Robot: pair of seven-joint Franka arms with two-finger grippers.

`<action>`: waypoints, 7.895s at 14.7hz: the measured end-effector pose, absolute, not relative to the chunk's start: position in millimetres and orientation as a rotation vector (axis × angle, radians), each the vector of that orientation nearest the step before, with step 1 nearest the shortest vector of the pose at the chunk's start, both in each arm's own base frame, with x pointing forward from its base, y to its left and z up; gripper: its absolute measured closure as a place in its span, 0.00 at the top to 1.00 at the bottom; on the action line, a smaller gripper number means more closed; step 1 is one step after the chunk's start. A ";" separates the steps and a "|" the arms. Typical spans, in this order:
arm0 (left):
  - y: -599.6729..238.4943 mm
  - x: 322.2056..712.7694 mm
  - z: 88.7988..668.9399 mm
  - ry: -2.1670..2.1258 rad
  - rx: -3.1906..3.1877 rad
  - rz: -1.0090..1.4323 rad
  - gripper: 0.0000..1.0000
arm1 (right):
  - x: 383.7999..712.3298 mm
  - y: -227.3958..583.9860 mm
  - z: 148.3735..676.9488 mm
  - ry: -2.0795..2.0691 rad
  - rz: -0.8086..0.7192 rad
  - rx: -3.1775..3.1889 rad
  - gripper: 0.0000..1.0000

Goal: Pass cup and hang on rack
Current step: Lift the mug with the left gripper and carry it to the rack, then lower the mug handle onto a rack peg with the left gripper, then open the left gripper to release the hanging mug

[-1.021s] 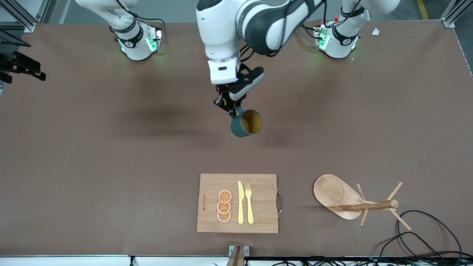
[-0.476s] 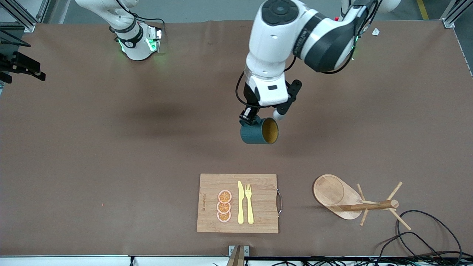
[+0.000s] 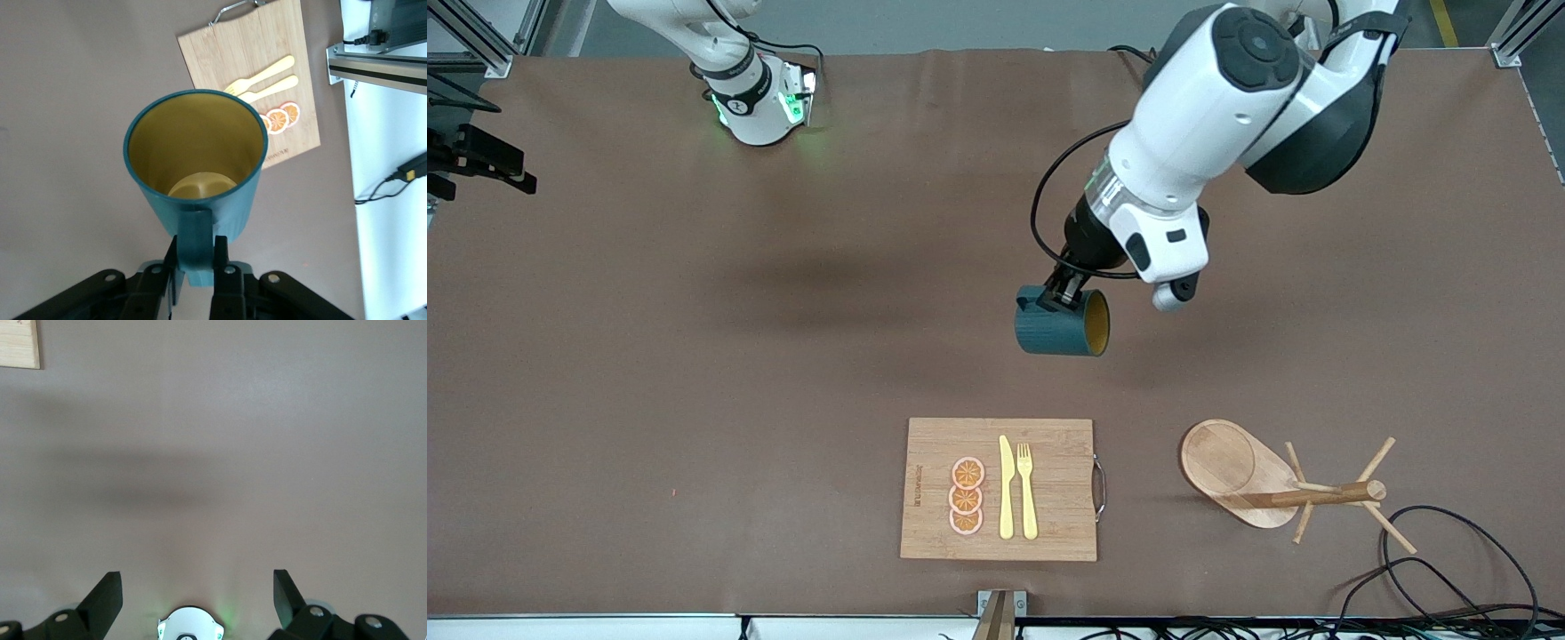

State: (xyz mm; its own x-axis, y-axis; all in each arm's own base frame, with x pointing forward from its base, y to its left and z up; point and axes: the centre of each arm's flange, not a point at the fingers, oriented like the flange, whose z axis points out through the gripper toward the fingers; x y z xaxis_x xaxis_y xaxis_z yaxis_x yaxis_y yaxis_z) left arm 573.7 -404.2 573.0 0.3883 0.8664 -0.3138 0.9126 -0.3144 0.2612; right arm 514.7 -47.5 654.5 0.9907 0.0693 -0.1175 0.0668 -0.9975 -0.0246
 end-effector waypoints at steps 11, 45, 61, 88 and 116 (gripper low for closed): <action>-302.8 646.0 565.6 1.537 1.840 -0.553 0.21 | 514.7 -47.2 654.5 -0.110 0.185 -3.114 1.00; -53.0 725.6 437.3 1.417 1.749 -0.635 0.21 | 514.8 -41.2 654.3 -0.129 0.191 -3.113 1.00; -33.1 731.9 429.5 1.302 1.740 -0.596 0.21 | 514.9 -37.9 654.2 -0.075 0.194 -3.117 1.00; 20.9 744.6 388.4 1.310 1.710 -0.484 0.21 | 515.4 -32.9 655.7 -0.090 0.187 -3.119 1.00; 37.1 746.7 369.2 1.289 1.714 -0.467 0.49 | 515.5 -32.9 655.9 -0.081 0.186 -3.119 1.00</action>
